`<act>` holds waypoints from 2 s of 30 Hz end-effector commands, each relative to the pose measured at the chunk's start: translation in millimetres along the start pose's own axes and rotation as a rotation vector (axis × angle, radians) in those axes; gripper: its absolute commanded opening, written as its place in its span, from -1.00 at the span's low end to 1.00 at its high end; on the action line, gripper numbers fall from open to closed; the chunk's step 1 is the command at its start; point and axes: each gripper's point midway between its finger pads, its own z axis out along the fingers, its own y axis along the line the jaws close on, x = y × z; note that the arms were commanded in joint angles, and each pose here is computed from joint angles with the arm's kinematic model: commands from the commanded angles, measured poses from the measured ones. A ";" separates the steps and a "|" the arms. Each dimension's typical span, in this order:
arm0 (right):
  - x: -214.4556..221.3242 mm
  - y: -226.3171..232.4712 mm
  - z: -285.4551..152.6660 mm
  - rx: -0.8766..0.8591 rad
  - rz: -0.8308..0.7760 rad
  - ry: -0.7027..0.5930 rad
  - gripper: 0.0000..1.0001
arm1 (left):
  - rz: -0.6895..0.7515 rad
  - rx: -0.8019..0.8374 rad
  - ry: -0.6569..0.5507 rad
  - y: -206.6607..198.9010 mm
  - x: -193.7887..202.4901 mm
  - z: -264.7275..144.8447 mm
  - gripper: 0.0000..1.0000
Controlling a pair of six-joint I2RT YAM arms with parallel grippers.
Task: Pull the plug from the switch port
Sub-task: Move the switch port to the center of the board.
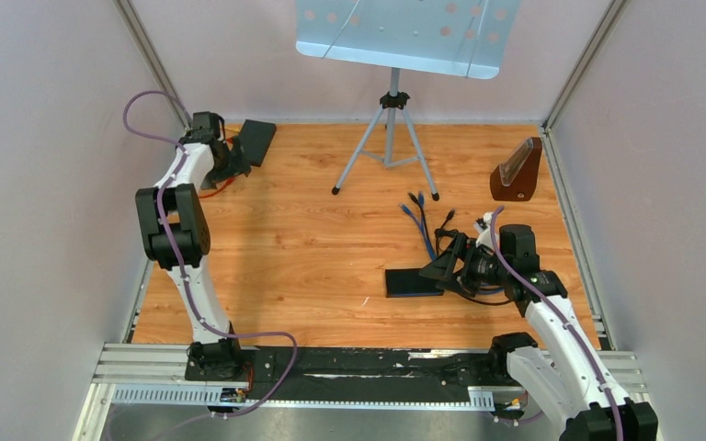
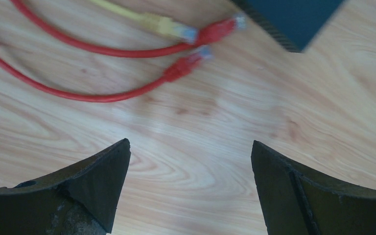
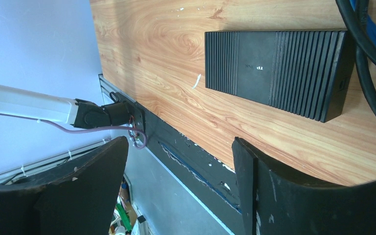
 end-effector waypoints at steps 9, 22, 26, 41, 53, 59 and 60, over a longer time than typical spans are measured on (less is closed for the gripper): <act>3.2 -6.5 6.9 0.000 -0.007 0.035 0.55 | -0.110 0.012 0.077 27.8 -0.1 43.1 1.00; 7.3 -9.5 7.2 -0.001 0.005 0.038 0.56 | -0.127 0.139 0.041 23.9 -3.4 37.1 0.96; 8.1 -10.3 7.7 -0.004 0.011 0.033 0.56 | -0.098 0.132 -0.045 25.9 -27.4 19.7 0.99; 10.2 -15.7 12.6 -0.004 0.019 0.050 0.56 | -0.094 0.075 0.000 37.6 -9.4 49.8 1.00; 12.9 -17.7 12.6 -0.004 0.028 0.050 0.57 | -0.089 -0.019 0.142 56.8 35.0 66.3 0.99; 13.7 -18.4 12.8 -0.004 0.023 0.052 0.57 | -0.042 0.129 -0.040 33.6 -1.4 27.7 0.98; 13.3 -18.8 13.1 -0.003 0.023 0.051 0.57 | -0.039 0.139 -0.072 31.9 -8.4 24.2 0.99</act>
